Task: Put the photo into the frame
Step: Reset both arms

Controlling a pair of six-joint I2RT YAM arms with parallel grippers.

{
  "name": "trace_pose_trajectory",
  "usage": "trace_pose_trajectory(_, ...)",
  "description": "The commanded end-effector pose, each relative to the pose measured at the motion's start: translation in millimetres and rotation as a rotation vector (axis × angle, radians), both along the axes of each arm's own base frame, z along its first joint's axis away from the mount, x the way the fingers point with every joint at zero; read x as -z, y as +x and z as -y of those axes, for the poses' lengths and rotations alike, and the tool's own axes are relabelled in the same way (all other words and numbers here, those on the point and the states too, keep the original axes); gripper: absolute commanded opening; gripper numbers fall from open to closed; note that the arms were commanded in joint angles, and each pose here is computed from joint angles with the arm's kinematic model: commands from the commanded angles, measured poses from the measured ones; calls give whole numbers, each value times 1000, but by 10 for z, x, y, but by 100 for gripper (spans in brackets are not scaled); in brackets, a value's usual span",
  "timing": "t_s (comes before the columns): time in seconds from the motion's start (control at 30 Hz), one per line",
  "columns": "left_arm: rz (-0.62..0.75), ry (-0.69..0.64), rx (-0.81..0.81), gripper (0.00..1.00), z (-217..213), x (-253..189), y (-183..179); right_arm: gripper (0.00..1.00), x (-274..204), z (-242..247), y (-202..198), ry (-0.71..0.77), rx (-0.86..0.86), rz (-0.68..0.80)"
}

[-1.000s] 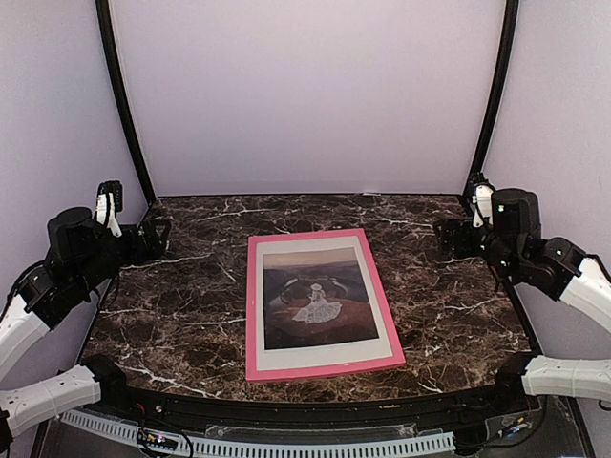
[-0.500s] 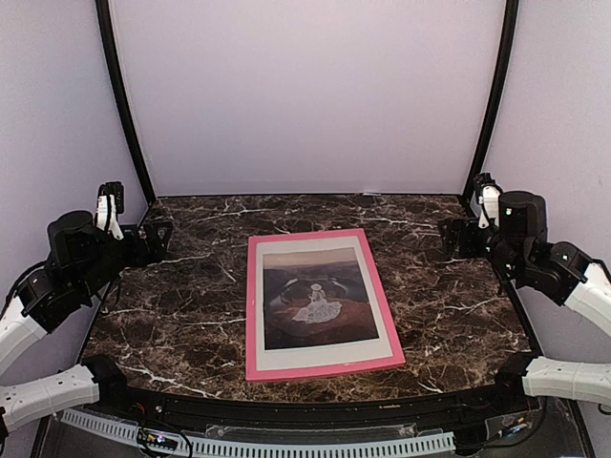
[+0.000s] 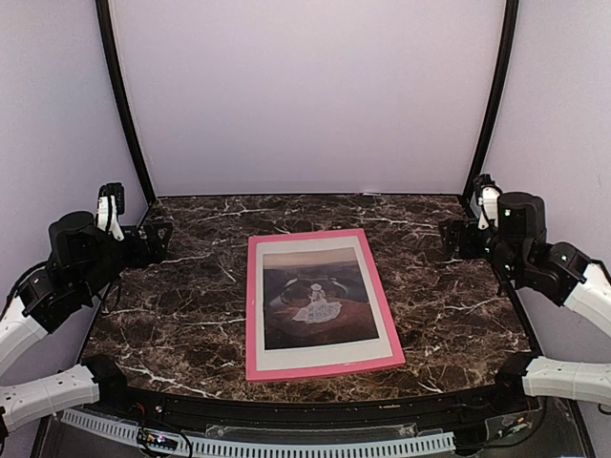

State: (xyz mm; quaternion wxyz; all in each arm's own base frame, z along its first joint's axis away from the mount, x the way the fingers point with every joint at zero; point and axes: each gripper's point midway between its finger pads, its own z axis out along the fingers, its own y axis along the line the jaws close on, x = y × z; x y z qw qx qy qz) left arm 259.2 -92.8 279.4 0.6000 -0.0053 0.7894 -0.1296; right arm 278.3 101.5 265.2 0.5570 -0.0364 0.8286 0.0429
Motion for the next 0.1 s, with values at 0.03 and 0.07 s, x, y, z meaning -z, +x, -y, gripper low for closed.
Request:
trace_pose_trajectory(0.03,-20,16,0,99,6,91,2,98,-43,43,21,11,25,26)
trace_pose_trajectory(0.07,-23,19,0,99,5,95,1,99,-44,51,16,12,28,27)
